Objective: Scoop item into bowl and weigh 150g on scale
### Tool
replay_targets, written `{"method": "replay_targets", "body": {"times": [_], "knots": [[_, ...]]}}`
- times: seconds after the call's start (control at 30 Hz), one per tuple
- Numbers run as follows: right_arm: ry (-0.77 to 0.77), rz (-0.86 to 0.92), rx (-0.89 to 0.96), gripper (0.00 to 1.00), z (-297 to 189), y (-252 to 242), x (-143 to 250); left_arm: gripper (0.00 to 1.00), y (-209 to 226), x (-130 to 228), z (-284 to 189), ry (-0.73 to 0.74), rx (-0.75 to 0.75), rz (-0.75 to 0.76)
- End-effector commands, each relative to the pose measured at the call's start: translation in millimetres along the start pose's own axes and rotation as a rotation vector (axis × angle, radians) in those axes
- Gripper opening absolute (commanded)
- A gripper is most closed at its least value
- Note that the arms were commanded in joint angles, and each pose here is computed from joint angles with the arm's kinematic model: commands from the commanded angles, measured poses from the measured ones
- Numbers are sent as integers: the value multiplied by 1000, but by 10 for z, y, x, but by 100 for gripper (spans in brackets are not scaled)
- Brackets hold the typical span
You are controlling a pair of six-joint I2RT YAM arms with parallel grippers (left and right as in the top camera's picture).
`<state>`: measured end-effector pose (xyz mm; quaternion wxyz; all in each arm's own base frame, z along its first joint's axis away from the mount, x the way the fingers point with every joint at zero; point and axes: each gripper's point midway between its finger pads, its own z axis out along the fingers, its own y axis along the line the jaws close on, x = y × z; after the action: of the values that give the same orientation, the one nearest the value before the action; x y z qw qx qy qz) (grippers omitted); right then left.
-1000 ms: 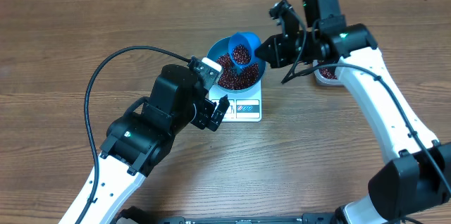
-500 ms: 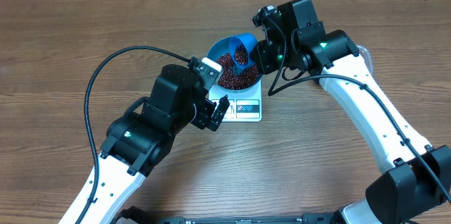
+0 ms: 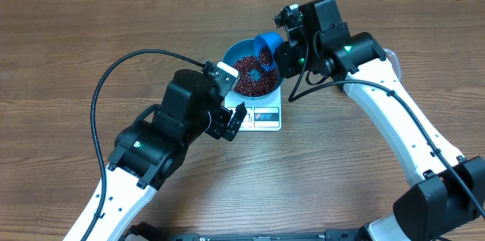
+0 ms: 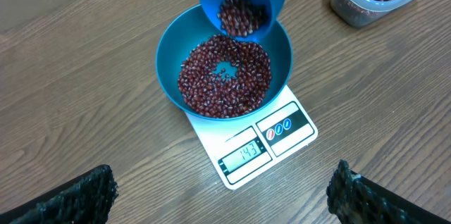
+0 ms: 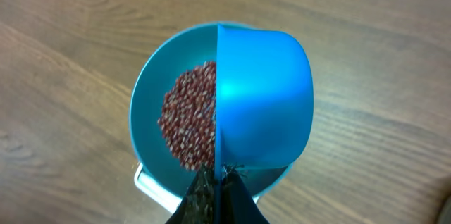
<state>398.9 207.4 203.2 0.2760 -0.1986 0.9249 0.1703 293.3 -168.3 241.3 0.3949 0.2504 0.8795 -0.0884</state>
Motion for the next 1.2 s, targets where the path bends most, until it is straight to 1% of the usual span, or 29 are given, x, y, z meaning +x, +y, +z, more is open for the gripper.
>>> {"method": "replay_targets", "body": {"times": [0.0,0.1,0.27,0.4,0.5,0.63,0.77,0.87,1.03,1.17], "knots": [[-80,-8,24,4,-205,28,-212,100,26,0,-3,-1,-10,-9],[-64,0,26,4,-202,22,-172,100,26,-2,-3,-1,-10,-9],[-102,-6,44,4,-211,-7,-266,99,26,-2,-3,-1,-10,-9],[-61,2,47,4,-203,-14,-163,99,25,-2,-3,-1,-9,-9],[-81,-2,46,4,-206,-11,-215,99,26,-2,-3,-1,-10,-9],[-52,4,45,4,-197,1,-142,99,26,-2,-3,-1,-10,-9],[-83,-2,35,4,-201,22,-218,100,26,0,-3,-1,-10,-9],[-55,6,36,4,-196,20,-150,99,25,0,-3,-1,-9,-9],[-88,-1,13,4,-201,63,-231,100,26,-2,-3,-1,-10,-9],[-66,3,10,4,-197,65,-177,100,25,-2,-3,-1,-9,-9]]}}
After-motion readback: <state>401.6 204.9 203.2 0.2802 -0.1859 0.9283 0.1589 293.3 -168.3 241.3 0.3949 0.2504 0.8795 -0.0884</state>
